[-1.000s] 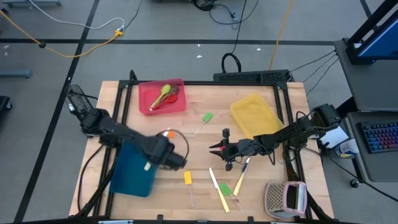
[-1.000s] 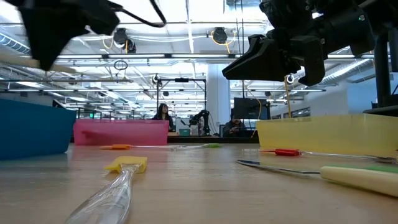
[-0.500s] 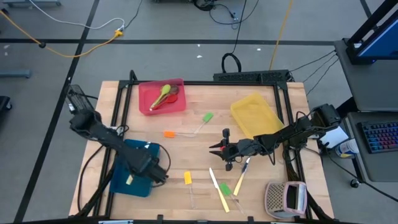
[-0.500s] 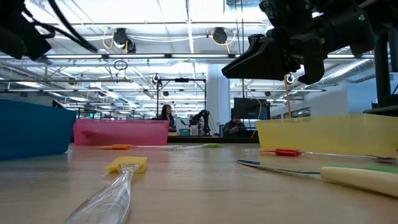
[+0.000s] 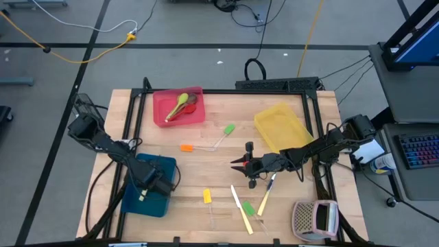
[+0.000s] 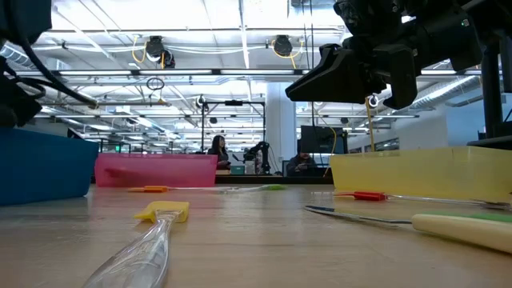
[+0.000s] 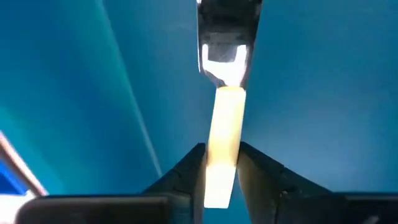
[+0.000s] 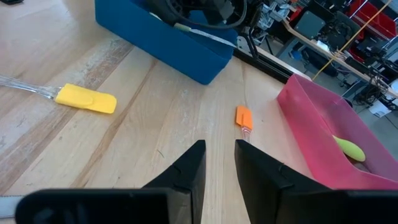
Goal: Pick & Place Kitchen Items
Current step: Put the left kitchen knife into the blue bin, then put the right kitchen knife into the blue bin
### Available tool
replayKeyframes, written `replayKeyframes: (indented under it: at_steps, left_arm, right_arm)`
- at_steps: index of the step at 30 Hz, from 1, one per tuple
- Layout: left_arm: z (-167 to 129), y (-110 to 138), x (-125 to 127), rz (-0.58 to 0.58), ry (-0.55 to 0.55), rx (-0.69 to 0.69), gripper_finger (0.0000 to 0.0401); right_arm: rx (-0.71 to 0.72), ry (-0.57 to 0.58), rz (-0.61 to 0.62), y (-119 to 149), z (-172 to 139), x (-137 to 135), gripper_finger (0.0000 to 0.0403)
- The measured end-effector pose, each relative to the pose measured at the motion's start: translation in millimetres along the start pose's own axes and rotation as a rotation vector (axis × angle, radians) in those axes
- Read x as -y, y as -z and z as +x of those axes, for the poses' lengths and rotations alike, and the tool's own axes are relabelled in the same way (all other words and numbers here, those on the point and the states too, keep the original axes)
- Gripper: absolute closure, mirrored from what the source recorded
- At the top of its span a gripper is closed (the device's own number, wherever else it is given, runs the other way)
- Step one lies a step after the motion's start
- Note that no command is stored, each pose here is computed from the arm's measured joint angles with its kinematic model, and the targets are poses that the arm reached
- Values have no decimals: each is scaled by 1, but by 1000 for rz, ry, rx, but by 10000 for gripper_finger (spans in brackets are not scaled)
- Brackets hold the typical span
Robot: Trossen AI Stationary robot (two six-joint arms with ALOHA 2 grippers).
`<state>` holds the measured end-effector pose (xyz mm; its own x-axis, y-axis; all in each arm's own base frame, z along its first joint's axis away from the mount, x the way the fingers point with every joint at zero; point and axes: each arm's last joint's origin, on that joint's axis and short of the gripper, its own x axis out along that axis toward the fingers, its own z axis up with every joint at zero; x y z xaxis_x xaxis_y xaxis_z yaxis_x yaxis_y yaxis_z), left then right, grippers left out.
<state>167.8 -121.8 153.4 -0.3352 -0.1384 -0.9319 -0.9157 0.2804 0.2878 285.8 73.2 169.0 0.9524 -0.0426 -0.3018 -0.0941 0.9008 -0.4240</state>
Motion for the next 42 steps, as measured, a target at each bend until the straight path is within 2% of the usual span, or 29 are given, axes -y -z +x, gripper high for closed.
replayKeyframes:
  at_steps: [8,14,17,22,25,28,30,33,42]
  left_arm:
    - [0,0,0,2,3,-9,243]
    - [-9,5,0,-25,-3,-149,232]
    - [-23,8,2,-31,66,-118,231]
    - [-56,10,5,-17,300,130,231]
    - [-76,8,7,-12,455,372,231]
    - [-94,8,11,69,549,630,231]
    - [-101,7,13,122,579,761,231]
    - [-106,5,19,193,604,886,231]
    - [-116,-8,27,398,511,1062,231]
  right_arm:
    - [0,0,0,0,0,0,325]
    - [0,1,0,0,0,0,325]
    - [0,1,0,0,0,0,325]
    - [0,1,0,0,0,0,325]
    - [0,1,0,0,0,0,325]
    - [-7,-1,-3,1,0,0,325]
    - [-7,-1,0,1,0,0,325]
    - [-6,0,3,1,0,0,323]
    - [-7,2,128,1,0,0,276]
